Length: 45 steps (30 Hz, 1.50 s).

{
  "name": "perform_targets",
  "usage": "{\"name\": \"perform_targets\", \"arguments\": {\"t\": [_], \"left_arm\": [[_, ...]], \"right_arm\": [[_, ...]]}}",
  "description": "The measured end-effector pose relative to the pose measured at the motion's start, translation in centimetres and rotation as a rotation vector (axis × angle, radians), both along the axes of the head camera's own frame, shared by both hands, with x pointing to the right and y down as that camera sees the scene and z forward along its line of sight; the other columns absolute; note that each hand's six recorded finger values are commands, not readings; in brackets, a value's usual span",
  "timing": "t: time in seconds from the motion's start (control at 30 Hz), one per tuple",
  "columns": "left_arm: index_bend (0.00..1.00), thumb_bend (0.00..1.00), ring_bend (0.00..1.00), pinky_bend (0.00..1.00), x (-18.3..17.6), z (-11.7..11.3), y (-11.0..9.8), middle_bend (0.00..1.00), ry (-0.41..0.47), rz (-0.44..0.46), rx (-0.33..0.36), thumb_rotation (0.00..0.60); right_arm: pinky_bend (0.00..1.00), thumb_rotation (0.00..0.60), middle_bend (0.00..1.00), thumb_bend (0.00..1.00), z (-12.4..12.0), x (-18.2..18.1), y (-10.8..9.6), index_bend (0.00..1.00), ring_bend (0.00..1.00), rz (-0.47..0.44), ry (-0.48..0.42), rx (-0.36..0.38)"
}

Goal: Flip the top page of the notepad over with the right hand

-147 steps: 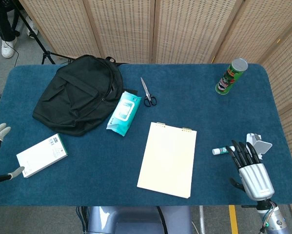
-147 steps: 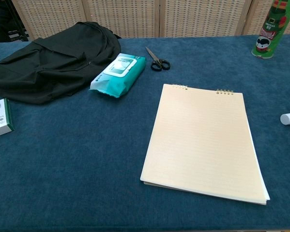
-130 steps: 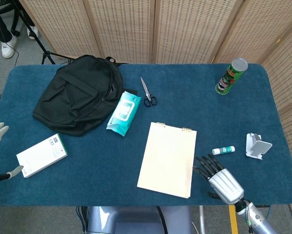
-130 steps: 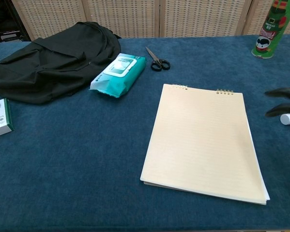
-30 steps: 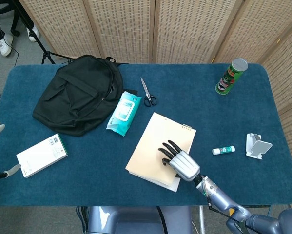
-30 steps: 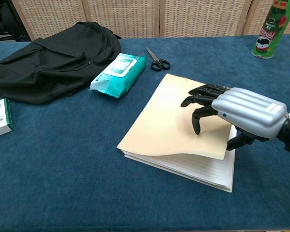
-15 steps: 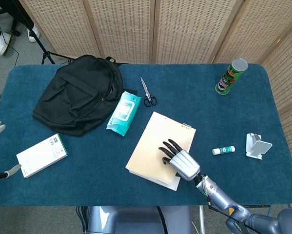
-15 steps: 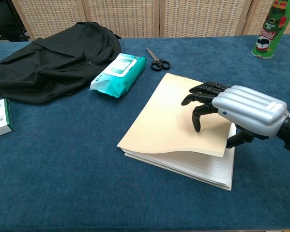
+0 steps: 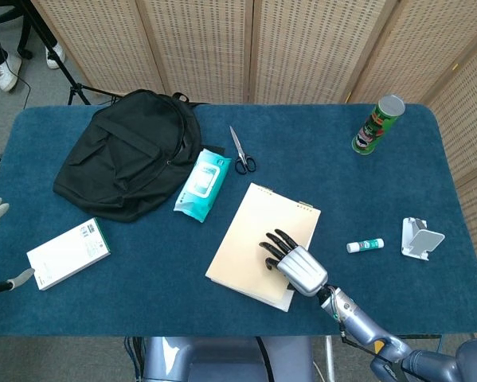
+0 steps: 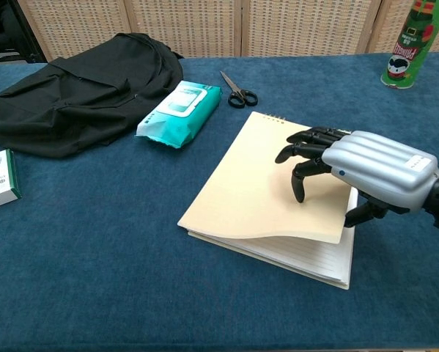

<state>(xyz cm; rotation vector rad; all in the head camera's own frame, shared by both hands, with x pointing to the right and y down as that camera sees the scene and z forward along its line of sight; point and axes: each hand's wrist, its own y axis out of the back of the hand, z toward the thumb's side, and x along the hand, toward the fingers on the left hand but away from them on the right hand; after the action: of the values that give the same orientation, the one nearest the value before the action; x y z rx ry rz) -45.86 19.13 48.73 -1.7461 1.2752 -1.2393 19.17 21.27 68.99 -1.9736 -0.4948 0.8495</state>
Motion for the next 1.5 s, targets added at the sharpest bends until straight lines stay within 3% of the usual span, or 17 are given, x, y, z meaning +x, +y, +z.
{"name": "perform_targets", "arguments": {"t": [0.57, 0.87, 1.07, 1.3, 1.5], "left_arm": [[0.00, 0.00, 0.00, 0.00, 0.0, 0.0, 0.1, 0.00, -0.004, 0.001, -0.001, 0.600], [0.00, 0.00, 0.00, 0.00, 0.2, 0.1, 0.1, 0.00, -0.008, 0.006, -0.003, 0.600], [0.00, 0.00, 0.00, 0.00, 0.1, 0.1, 0.1, 0.00, -0.005, 0.002, -0.004, 0.600], [0.00, 0.00, 0.00, 0.00, -0.1, 0.0, 0.0, 0.00, 0.005, -0.003, -0.004, 0.600], [0.00, 0.00, 0.00, 0.00, -0.3, -0.1, 0.0, 0.00, 0.011, -0.001, -0.006, 0.600]], "right_arm": [[0.06, 0.600, 0.20, 0.88, -2.2, 0.2, 0.9, 0.81, 0.07, -0.040, -0.051, -0.053], [0.06, 0.600, 0.20, 0.88, -3.6, -0.5, 0.5, 0.81, 0.07, 0.013, -0.125, -0.111], [0.06, 0.600, 0.20, 0.88, -2.7, -0.2, -2.4, 0.81, 0.07, 0.169, -0.130, -0.155], [0.06, 0.600, 0.20, 0.88, -1.7, 1.7, -7.5, 0.82, 0.07, 0.452, -0.132, -0.180], [0.06, 0.600, 0.20, 0.88, -1.1, 4.0, -10.2, 0.82, 0.07, 0.647, -0.113, -0.187]]}}
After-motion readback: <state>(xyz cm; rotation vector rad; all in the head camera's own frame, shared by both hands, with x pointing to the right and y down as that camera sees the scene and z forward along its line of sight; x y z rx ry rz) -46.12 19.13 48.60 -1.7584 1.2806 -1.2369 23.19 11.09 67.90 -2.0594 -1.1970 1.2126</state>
